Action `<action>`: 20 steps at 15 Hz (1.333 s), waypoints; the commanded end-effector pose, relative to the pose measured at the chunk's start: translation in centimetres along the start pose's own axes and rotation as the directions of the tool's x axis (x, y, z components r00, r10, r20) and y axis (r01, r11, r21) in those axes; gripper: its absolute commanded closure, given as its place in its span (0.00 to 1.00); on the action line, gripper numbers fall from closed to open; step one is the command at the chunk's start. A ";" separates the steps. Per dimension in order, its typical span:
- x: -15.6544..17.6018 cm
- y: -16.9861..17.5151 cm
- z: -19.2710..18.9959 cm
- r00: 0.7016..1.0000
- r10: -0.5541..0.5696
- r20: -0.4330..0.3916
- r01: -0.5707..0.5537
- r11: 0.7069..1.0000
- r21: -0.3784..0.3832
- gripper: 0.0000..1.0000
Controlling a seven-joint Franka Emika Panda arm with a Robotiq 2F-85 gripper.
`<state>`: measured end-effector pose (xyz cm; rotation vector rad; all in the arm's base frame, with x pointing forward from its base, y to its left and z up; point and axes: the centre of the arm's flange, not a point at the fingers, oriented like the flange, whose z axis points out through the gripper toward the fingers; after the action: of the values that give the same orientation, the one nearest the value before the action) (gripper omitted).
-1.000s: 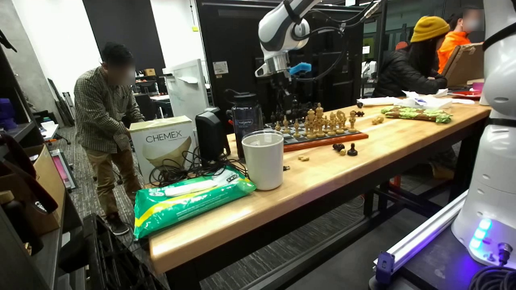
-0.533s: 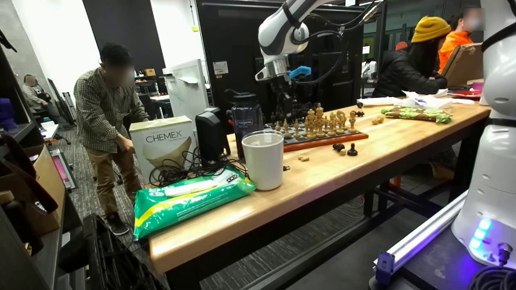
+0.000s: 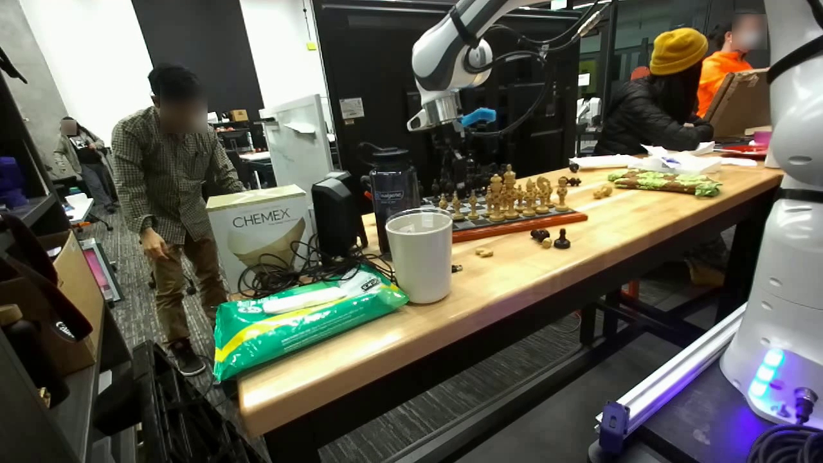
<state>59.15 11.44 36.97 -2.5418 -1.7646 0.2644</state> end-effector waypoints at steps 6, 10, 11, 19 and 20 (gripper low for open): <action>-0.1 -0.1 -0.1 1.000 -0.025 -0.001 0.025 1.000 -0.012 0.72; -0.1 -0.1 -0.1 1.000 -0.026 0.000 0.026 1.000 -0.011 0.74; -0.1 -0.1 -0.1 1.000 -0.026 0.000 0.026 1.000 -0.011 0.70; -0.1 -0.1 -0.3 1.000 -0.025 0.000 0.025 1.000 -0.015 0.98; -0.1 -0.1 -0.3 1.000 -0.025 0.000 0.025 1.000 -0.015 0.97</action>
<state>59.25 11.43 37.08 -2.5402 -1.7689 0.2602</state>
